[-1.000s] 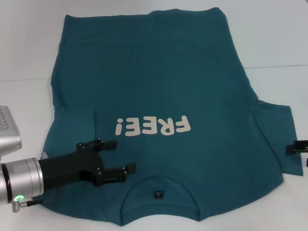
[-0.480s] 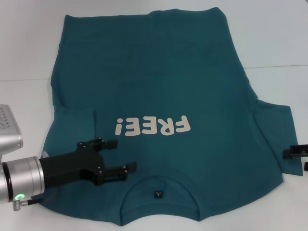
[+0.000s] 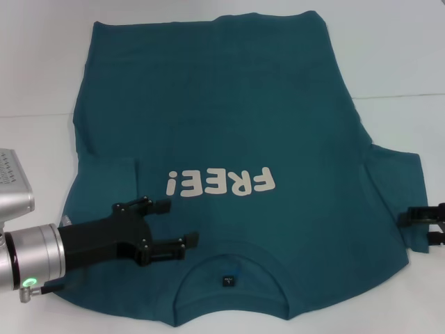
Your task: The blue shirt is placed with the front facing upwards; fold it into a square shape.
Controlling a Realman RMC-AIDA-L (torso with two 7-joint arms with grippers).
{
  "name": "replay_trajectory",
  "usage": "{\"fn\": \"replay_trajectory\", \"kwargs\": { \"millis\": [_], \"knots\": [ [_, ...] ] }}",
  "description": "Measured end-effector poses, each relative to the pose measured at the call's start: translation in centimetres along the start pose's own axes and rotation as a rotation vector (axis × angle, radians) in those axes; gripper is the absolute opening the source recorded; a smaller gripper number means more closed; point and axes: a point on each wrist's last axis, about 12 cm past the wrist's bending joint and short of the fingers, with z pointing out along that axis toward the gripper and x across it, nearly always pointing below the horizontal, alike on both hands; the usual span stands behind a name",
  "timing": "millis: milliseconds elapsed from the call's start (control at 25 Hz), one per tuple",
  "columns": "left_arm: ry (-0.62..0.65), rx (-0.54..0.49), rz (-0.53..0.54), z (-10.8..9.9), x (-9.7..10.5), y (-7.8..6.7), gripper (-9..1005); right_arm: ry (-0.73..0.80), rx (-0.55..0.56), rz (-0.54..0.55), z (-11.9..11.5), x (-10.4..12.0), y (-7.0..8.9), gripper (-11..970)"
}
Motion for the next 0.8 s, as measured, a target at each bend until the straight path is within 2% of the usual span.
{"fn": "replay_trajectory", "kwargs": {
  "millis": [800],
  "knots": [
    [-0.001,0.001,0.001,0.1,-0.05,-0.01,921,-0.057,-0.046,0.055,-0.9,0.44,-0.91,759]
  ]
}}
